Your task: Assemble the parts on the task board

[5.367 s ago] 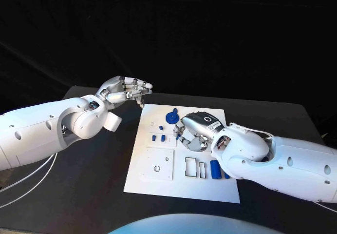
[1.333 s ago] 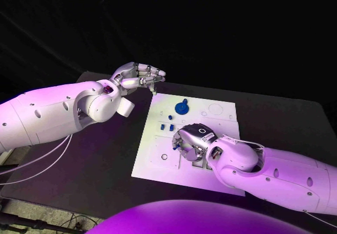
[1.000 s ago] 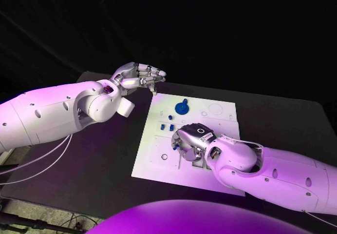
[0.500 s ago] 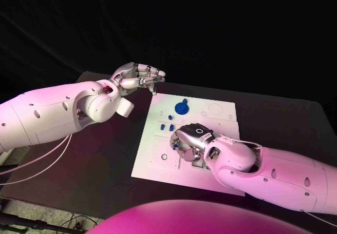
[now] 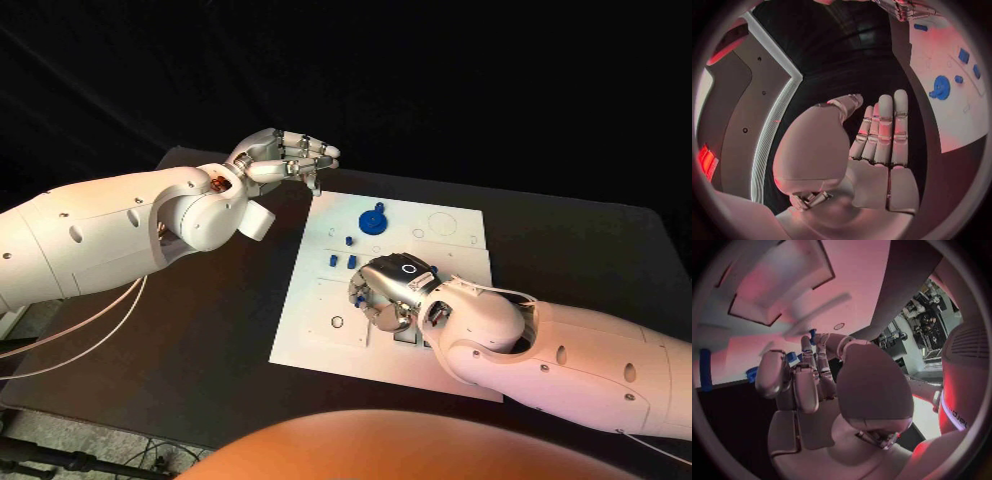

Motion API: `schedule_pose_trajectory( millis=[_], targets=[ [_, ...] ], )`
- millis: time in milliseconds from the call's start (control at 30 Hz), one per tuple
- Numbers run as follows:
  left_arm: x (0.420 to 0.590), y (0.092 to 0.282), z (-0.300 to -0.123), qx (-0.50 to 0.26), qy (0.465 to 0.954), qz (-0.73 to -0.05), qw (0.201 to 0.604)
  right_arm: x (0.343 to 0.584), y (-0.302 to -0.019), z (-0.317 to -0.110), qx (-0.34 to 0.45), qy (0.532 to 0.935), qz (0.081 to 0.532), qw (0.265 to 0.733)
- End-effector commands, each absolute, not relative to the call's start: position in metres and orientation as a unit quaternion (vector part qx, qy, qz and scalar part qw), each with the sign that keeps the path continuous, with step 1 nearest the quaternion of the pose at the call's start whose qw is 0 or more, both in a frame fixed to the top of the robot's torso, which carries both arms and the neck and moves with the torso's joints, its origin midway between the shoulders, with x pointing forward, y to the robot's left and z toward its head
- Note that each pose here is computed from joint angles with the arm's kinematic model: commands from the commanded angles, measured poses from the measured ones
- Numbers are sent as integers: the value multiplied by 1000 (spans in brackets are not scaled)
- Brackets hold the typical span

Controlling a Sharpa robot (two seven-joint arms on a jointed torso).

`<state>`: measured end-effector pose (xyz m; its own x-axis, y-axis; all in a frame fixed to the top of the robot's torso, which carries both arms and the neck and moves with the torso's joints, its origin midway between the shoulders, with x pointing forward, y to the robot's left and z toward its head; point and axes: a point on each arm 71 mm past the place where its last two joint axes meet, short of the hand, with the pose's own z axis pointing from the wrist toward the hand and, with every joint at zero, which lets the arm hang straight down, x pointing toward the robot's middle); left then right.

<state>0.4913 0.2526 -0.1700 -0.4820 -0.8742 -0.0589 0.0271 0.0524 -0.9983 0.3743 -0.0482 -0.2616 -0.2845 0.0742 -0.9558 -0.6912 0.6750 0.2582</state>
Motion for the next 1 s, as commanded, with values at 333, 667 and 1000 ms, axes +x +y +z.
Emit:
schedule_pose_trajectory(
  millis=[333,667,1000],
  targets=[
    [491,250,-169,-336,622,-603,370,372,-47,-265,-212,728,353,548],
    [491,251,-169,-335,623,-602,371,373,-47,-264,-209,724,356,552],
    [491,251,-169,-335,624,-602,369,374,-48,-264,-204,721,356,558]
  ],
)
